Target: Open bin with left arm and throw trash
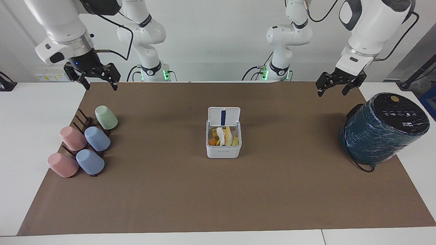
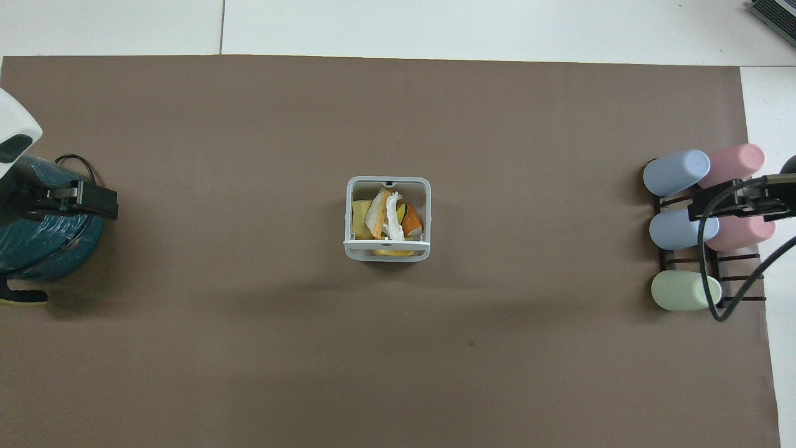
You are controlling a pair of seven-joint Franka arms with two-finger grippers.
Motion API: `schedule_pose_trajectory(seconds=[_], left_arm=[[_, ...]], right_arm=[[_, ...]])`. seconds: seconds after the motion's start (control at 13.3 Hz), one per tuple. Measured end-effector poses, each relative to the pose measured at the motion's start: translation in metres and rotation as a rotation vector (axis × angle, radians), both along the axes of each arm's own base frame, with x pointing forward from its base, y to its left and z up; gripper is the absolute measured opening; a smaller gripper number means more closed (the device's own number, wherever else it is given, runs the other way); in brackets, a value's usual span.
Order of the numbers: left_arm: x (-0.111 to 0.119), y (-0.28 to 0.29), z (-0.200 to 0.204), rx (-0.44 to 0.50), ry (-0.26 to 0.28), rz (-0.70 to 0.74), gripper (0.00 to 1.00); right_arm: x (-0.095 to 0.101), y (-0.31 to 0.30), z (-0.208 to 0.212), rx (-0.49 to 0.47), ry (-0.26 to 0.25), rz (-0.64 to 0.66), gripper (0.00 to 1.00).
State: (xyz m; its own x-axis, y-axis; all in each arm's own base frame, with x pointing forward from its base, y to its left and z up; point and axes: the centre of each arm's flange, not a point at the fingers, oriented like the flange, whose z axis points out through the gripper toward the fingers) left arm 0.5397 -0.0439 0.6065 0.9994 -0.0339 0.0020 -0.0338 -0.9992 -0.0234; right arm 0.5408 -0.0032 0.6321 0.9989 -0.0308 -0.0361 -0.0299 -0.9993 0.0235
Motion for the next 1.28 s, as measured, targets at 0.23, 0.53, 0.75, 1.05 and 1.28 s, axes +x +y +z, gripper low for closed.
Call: schedule_pose_trajectory(seconds=[0.23, 0.53, 0.75, 1.05, 1.28], left_arm=[[0.0003, 0.0013, 0.0002, -0.005, -0.002, 0.004, 1.00], [0.0005, 0.0020, 0.0002, -0.015, -0.002, 0.011, 1.00], [0.0006, 0.0028, 0.0003, -0.016, -0.002, 0.013, 1.00], [0.0007, 0.0030, 0.0004, -0.016, -0.003, 0.014, 1.00], [0.0007, 0.0030, 0.0004, -0.016, -0.003, 0.014, 1.00]], right_arm=[[-0.0003, 0.0000, 0.0005, 0.000, -0.001, 0.000, 1.00], [-0.0007, 0.0000, 0.0012, 0.000, -0.002, 0.000, 1.00], [-0.0007, 0.0000, 0.0012, 0.000, -0.002, 0.000, 1.00], [-0.0007, 0.0000, 0.0012, 0.000, -0.002, 0.000, 1.00], [-0.0007, 0.0000, 0.0012, 0.000, -0.002, 0.000, 1.00]])
